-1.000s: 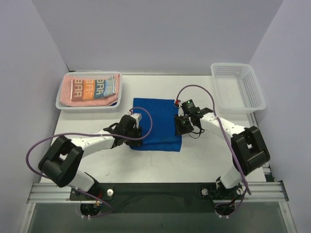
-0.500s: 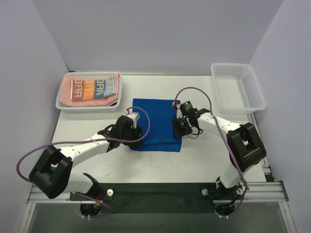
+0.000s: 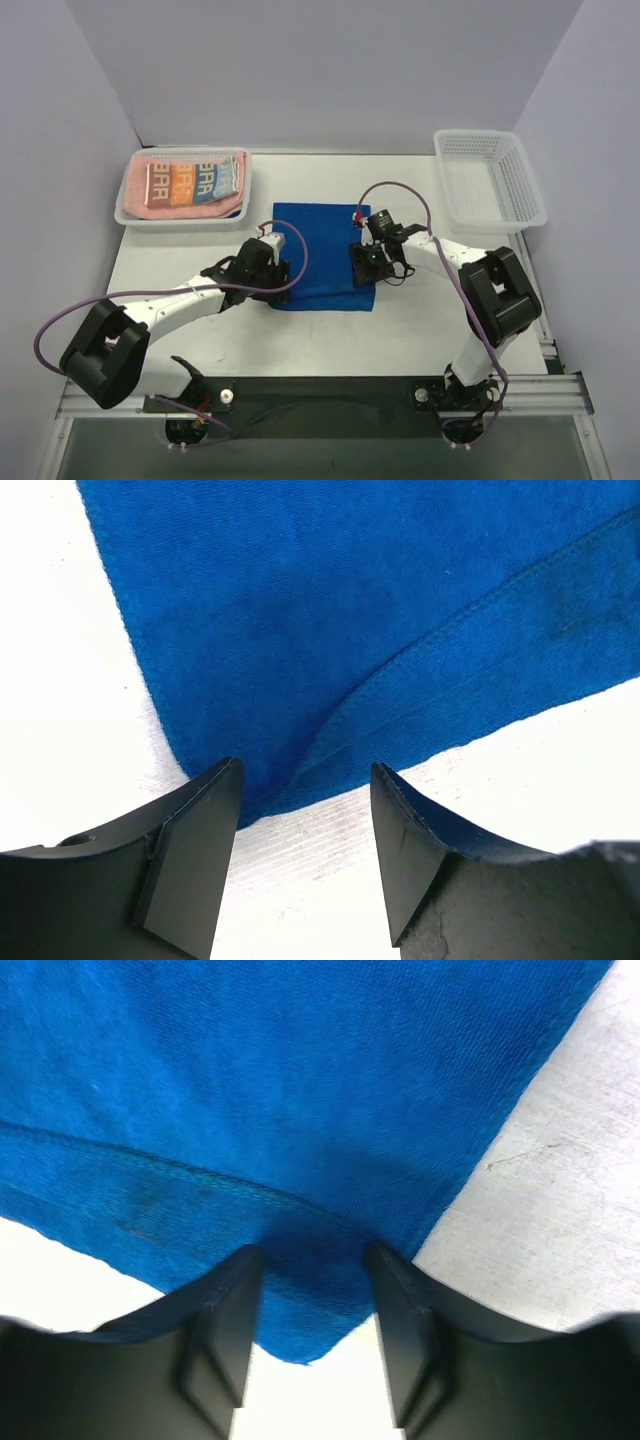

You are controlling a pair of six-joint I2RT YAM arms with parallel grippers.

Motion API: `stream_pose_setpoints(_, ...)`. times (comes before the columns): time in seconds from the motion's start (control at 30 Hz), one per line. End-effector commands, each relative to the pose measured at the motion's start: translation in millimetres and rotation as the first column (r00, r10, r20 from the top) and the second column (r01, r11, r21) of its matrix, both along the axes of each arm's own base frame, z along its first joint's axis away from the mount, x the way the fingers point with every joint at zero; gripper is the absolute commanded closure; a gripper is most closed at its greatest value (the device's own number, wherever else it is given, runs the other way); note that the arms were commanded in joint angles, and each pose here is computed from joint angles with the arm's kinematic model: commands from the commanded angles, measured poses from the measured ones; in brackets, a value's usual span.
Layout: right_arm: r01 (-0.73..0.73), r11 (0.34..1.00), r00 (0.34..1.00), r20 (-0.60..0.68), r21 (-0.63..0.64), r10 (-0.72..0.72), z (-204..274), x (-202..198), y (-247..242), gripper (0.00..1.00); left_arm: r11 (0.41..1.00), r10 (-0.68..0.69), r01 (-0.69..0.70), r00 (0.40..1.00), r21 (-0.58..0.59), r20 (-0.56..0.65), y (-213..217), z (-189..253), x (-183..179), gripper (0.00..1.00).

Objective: Fold and stack the towels
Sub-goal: Fold the towel

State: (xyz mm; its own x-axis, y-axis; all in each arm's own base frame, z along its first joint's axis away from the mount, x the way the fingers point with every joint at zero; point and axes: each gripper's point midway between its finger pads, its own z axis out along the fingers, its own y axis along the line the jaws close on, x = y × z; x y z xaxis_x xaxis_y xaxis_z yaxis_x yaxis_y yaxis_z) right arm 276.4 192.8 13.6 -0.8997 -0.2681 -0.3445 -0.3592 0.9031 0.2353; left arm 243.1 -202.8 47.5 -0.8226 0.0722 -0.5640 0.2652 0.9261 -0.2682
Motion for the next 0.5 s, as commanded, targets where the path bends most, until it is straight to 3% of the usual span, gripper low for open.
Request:
stream_pose_setpoints(0.0,-0.012,1.0,0.997,0.071,-0.021,0.014,16.5,8.3,-3.3,0.5,1.0,0.007,-0.007,1.0,0.0,0.016,0.5,0.1,3.7,0.36)
stream_pose_setpoints(0.47,-0.069,0.996,0.981,0.176,-0.059,0.078,41.1,24.9,6.3,0.49,1.0,0.019,-0.019,0.999,-0.001,-0.027,0.6,-12.1,-1.4,0.4)
